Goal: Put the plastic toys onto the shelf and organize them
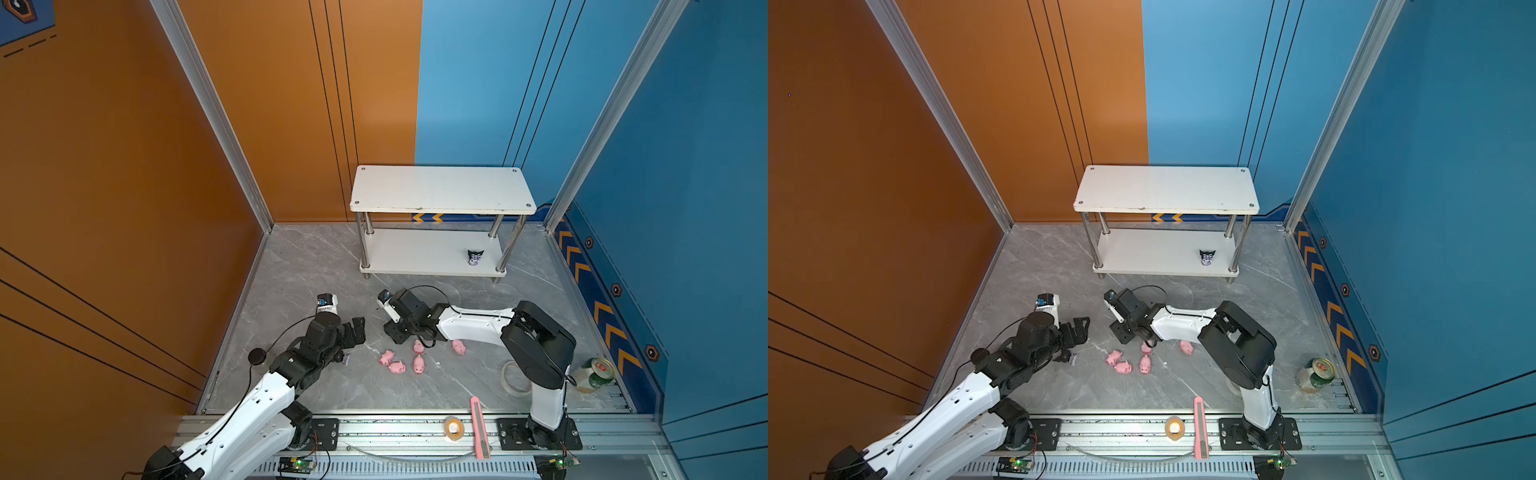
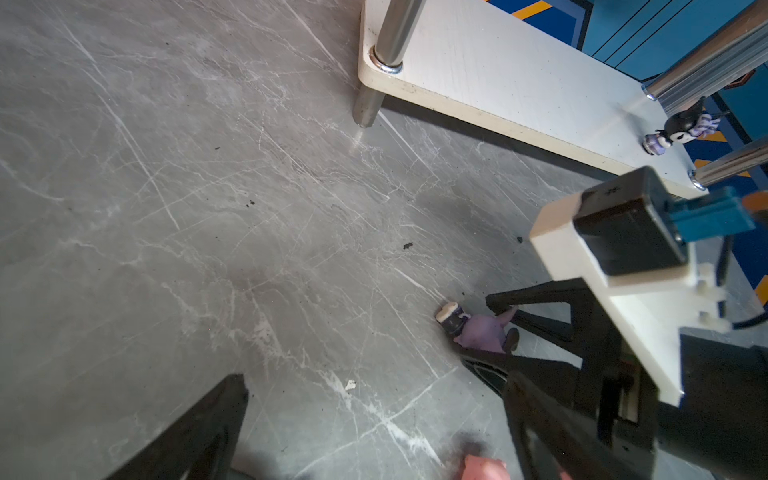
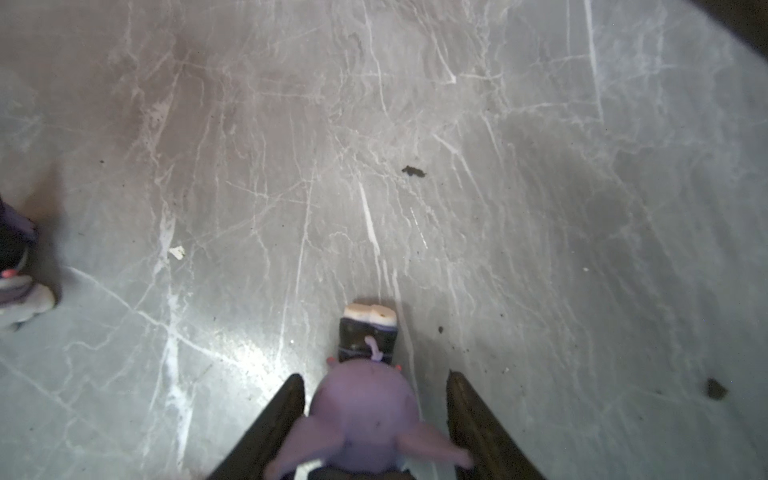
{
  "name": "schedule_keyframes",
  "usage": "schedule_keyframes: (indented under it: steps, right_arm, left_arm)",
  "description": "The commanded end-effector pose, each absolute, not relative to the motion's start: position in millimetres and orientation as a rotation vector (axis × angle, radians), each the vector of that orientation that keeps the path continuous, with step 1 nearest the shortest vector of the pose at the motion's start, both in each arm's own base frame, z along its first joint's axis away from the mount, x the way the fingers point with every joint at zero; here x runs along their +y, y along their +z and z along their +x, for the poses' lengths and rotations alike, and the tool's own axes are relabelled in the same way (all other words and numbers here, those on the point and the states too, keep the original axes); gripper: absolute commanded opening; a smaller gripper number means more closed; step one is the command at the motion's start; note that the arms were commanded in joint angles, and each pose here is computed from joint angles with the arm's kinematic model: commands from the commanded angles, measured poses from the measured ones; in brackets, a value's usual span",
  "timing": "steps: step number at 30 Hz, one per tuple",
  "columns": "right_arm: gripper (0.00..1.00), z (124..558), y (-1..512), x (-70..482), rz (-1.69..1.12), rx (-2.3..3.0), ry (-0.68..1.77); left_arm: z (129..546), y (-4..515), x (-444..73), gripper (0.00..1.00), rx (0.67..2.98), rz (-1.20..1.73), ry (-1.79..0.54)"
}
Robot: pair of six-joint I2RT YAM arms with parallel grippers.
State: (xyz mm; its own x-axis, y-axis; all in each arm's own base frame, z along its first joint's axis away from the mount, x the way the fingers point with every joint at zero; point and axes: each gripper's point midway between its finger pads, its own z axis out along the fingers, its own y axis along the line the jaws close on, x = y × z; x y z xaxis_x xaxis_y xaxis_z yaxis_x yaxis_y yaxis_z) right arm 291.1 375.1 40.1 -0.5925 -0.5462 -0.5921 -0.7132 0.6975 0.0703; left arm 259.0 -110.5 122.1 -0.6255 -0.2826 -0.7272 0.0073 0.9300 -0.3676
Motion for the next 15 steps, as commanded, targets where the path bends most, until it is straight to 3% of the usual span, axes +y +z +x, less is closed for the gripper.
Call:
schedule_keyframes:
  steps: [1, 11, 15]
  right_arm:
    - [0.49, 288, 38, 374, -0.933, 2.405, 0.415]
    - [0.28, 300, 72, 353, -0.736, 2.419, 0.244]
    - [0.24, 312, 102, 333, -0.651, 2.38, 0.11]
  left_arm:
    - [259, 122, -110, 0.98, 2.204, -0.204, -0.448]
    - [256, 122, -107, 0.98, 2.195, -0.206, -0.449]
    - [256, 120, -107, 0.98, 2.193, -0.211, -0.452]
